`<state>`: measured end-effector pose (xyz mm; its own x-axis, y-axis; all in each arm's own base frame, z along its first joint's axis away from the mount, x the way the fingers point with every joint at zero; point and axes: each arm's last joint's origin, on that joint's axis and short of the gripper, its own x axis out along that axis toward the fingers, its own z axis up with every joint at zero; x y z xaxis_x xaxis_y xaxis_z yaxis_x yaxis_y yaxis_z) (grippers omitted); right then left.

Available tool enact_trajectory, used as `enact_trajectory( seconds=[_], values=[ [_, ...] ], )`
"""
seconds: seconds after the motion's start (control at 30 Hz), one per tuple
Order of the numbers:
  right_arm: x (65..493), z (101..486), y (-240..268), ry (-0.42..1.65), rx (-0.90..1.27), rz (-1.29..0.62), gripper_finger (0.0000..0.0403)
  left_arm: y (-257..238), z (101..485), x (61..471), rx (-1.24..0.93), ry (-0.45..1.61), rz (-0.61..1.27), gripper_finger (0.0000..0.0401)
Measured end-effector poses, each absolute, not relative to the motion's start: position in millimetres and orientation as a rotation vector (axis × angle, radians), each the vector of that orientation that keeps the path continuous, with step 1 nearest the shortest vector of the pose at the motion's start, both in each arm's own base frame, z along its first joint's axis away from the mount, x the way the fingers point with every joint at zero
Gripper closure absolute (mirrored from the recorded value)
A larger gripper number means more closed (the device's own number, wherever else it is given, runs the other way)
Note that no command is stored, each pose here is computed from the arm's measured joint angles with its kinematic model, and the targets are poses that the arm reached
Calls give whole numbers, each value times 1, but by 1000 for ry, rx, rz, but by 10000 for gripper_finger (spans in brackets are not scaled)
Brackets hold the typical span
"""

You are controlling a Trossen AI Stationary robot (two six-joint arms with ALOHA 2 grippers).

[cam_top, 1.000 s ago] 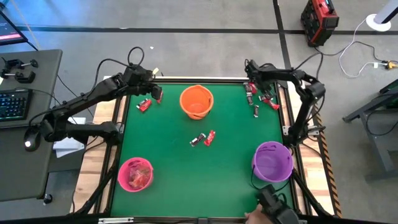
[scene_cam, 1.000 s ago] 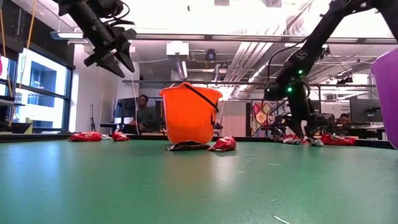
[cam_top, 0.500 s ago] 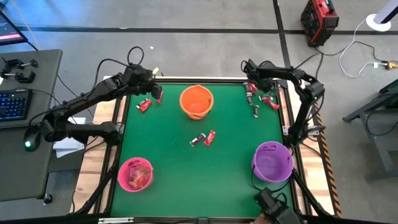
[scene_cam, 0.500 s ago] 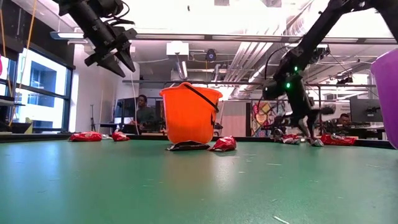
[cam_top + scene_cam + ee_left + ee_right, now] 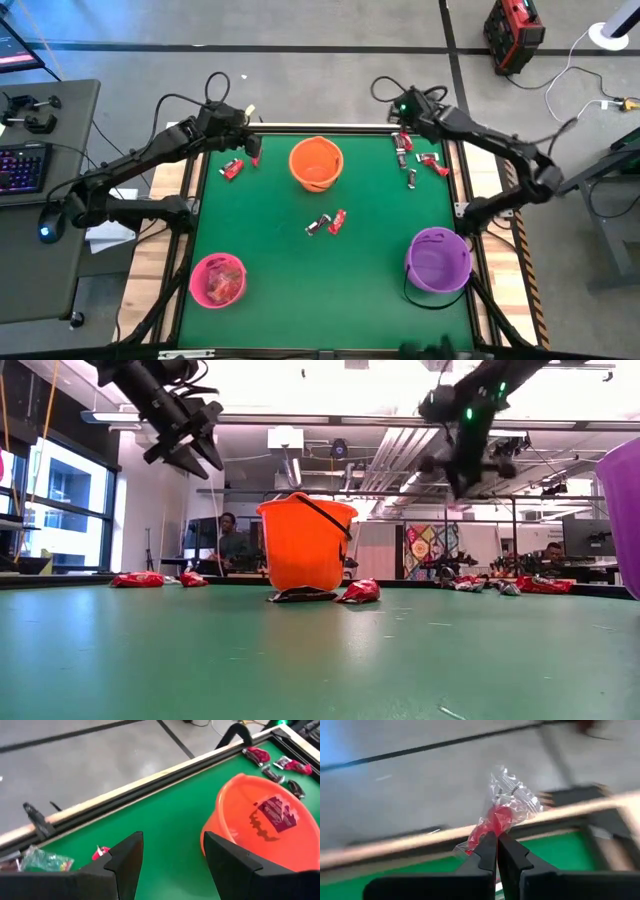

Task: Sort candy by brand, put in halloween buckets
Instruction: Put the red gummy into the pink bucket

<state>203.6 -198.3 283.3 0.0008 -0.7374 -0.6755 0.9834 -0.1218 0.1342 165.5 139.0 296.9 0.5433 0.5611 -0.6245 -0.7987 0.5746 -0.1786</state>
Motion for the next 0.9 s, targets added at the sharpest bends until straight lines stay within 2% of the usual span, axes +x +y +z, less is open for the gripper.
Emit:
enact_trajectory(
  seconds=[0.27,0.4,0.63,0.9],
  values=[
    [278,308,-113,428,660,-751,403,139,299,168,-355,570,753,204],
    [320,303,-66,388,567,-447,403,137,299,170,-350,576,659,204],
    [380,268,-1,270,405,-173,403,118,304,178,-498,522,379,204],
    [434,235,53,210,349,67,403,65,330,193,-569,375,115,204]
  ],
)
